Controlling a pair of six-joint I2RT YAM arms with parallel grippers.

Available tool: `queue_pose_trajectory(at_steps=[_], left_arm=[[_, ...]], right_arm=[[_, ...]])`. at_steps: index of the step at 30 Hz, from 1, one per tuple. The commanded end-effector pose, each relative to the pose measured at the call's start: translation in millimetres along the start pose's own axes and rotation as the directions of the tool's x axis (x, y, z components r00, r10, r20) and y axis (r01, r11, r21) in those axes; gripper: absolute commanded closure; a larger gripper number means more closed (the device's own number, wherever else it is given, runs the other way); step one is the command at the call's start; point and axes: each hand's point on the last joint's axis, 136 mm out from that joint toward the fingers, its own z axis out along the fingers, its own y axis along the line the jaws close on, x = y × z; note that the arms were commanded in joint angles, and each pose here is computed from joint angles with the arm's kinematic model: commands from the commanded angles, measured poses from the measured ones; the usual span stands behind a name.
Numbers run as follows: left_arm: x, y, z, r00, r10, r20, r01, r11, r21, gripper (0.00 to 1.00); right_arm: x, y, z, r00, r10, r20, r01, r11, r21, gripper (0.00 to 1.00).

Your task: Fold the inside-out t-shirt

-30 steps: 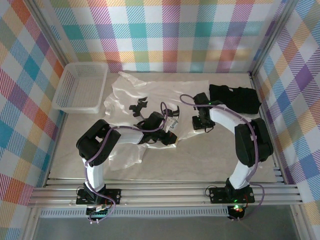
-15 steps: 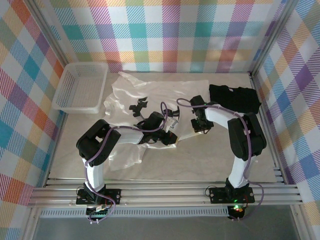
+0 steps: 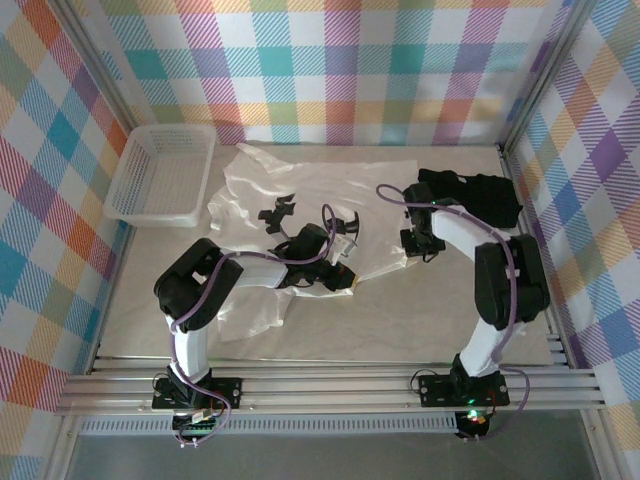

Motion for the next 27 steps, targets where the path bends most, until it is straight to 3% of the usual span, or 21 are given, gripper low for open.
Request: queue_pose_trajectory(at_steps=[1, 9, 21, 27], left_arm=[[1, 2, 1, 1.0, -0.008, -0.012, 0.008, 1.0, 0.015, 1.0], [0, 1, 0, 1.0, -0.008, -0.01, 0.008, 1.0, 0.017, 1.0], [0, 1, 1, 1.0, -0.009, -0.012, 0.009, 1.0, 0.019, 1.0], [2, 0, 2, 1.0, -0.01, -0.018, 0.011, 1.0, 0.019, 1.0]], right_arm=[[1, 26, -16, 0.999, 0.015, 0.037, -0.009, 0.988, -0.153, 0.63], [-1, 36, 0, 1.0, 0.013, -0.009, -0.015, 0.974, -0.228, 0.57], [11, 33, 15, 0.997, 0.039, -0.064, -0.054, 0.968, -0.247, 0.72], [15, 21, 15, 0.997, 0.041, -0.069, -0.053, 0.98, -0.192, 0.64]])
